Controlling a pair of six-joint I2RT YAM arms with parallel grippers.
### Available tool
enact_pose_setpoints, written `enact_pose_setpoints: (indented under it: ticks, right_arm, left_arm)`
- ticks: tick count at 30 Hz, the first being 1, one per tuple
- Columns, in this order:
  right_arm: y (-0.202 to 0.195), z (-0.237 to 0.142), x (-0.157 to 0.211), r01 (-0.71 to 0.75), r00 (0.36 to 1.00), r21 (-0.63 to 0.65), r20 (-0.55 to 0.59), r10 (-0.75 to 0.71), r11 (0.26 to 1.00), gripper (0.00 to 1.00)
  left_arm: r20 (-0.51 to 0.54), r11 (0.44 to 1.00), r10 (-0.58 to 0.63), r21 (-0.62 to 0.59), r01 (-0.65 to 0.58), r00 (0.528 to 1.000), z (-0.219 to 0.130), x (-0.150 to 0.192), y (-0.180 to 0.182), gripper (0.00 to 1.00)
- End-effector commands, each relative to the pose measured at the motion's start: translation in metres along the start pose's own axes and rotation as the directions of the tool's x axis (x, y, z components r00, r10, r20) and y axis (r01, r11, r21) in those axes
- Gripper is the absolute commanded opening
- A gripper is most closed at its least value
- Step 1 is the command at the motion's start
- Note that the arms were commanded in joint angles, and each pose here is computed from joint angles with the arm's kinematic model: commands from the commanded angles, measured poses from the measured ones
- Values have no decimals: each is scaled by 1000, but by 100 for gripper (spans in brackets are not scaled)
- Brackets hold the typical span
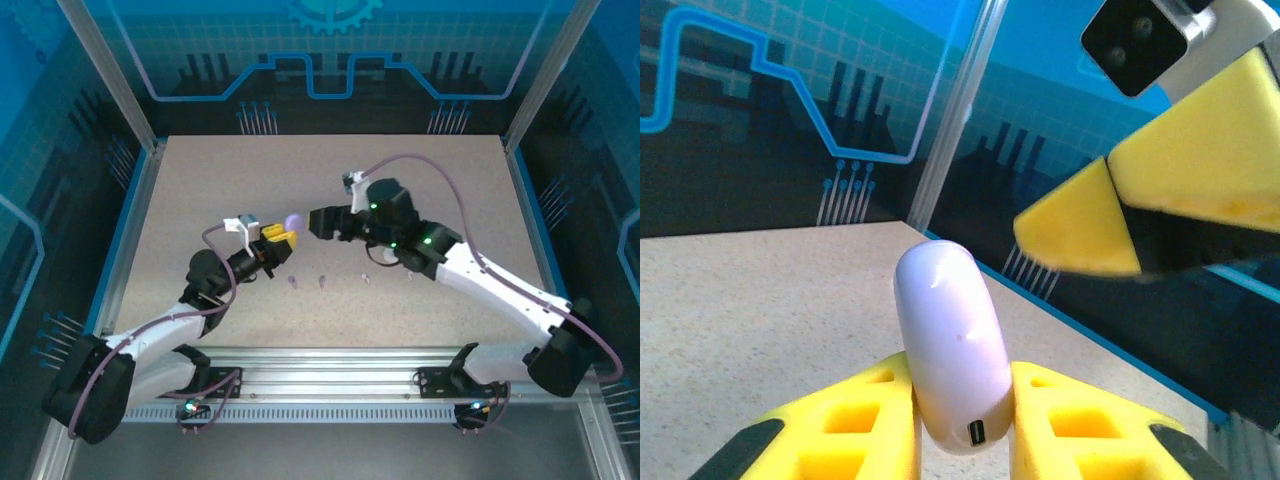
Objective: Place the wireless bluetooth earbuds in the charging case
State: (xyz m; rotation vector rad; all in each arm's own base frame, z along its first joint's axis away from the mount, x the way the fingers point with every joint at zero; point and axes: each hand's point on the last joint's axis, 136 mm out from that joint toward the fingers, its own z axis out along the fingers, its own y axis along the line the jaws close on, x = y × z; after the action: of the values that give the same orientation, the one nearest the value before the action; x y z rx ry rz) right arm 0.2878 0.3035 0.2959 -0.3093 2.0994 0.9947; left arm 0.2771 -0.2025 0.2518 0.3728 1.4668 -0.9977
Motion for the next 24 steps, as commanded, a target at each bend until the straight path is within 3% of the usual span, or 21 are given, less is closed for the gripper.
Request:
enact_pose_setpoints:
  ticks: [1, 5, 12, 24]
  right_arm:
    - [6, -12, 9, 209, 977, -149, -21, -214, 967, 76]
    - [15, -25, 22, 387, 915, -262, -8, -403, 884, 76]
    - [21, -46, 32, 503, 830, -457, 20, -557, 734, 75]
    - [5, -10, 13, 389, 884, -436, -71, -461, 812, 67]
  left_arm:
    - [-44, 995, -69, 72, 72, 997, 4, -4, -12, 26]
    - [-64, 980, -116, 152, 125, 991, 10, -8, -22, 26]
    - [-91, 948, -134, 278, 154, 987, 18, -15, -40, 26]
    - [-84, 935, -140, 317, 160, 987, 19, -17, -45, 26]
